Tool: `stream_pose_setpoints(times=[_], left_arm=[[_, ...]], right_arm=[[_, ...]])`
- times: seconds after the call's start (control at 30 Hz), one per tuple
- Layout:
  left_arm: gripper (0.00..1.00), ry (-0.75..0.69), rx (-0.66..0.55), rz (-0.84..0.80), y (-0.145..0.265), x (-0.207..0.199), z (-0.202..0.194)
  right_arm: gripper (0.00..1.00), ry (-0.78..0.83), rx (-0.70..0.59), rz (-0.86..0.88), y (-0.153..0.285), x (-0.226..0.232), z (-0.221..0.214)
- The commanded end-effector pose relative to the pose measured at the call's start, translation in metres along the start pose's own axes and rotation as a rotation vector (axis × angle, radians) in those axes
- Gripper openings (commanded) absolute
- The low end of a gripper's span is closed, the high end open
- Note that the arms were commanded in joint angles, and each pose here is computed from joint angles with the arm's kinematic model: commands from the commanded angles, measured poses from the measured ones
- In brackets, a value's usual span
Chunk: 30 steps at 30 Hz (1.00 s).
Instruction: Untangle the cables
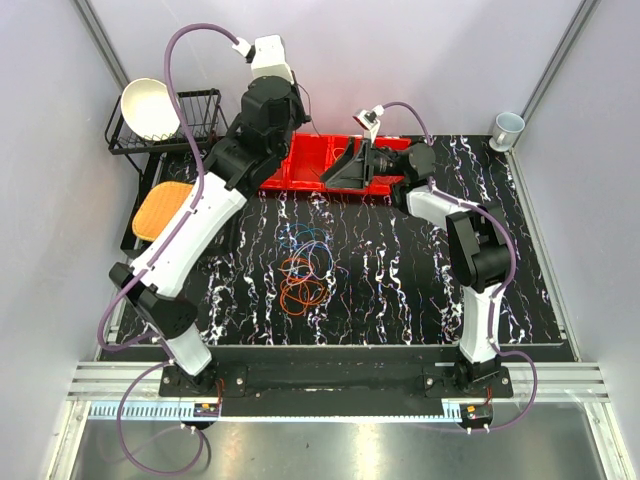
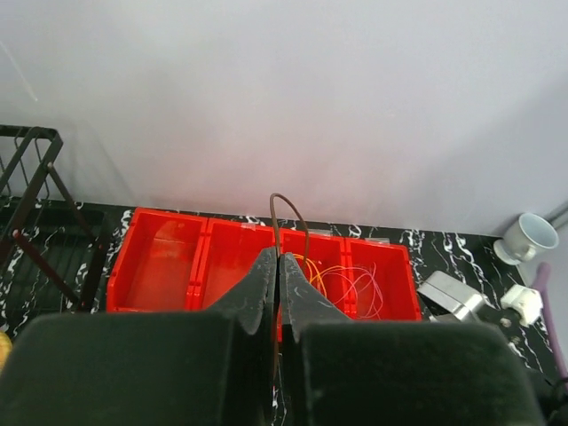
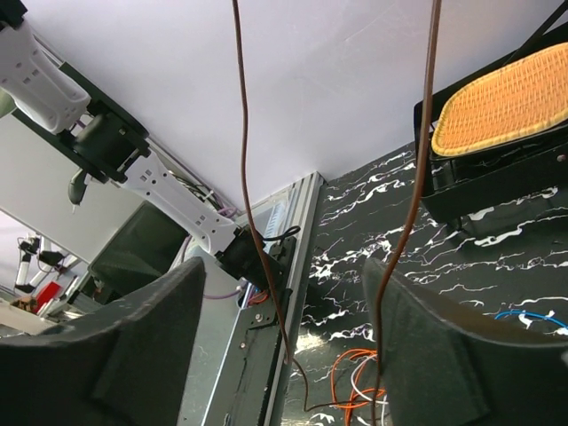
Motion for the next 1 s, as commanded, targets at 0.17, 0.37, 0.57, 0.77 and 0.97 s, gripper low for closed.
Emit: stream_pose_setpoints(times=[0.17,0.37,0.57,0.77,0.97], left_arm=[[0.00,0.083,-0.077,0.033,-0.008,-0.007,0.020],[0.00,0.072,-0.074,0.045,-0.010,-0.004,0.017],[0.28,0.030,-0.052,0.045,-0.003,0.001,0.013],[0.85,-0.028,0.023,0.061,0.019,0.022,0.000],[0.85,-0.052,0.118,0.013,0.052,0.041,-0.021]], right_arm=[[0.42,0.222,0.023,0.105,-0.012,0.016,0.008],[0.00,0.208,0.030,0.108,-0.013,0.013,0.008],[0.00,0.180,0.032,0.105,-0.014,0.010,0.009],[0.00,0.154,0.022,0.087,-0.015,0.006,0.012],[0.00,0.110,0.009,0.016,-0.016,-0.008,0.012]])
Point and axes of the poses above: each gripper's point midway between its finger pads, its own y axis back along the fingers, its own x axis along the line the jaws close on, z = x × y, the point moved 4 cm from there along y, back along the fingers, and after that the axes turned 11 degrees about y, right-handed, at the moved point
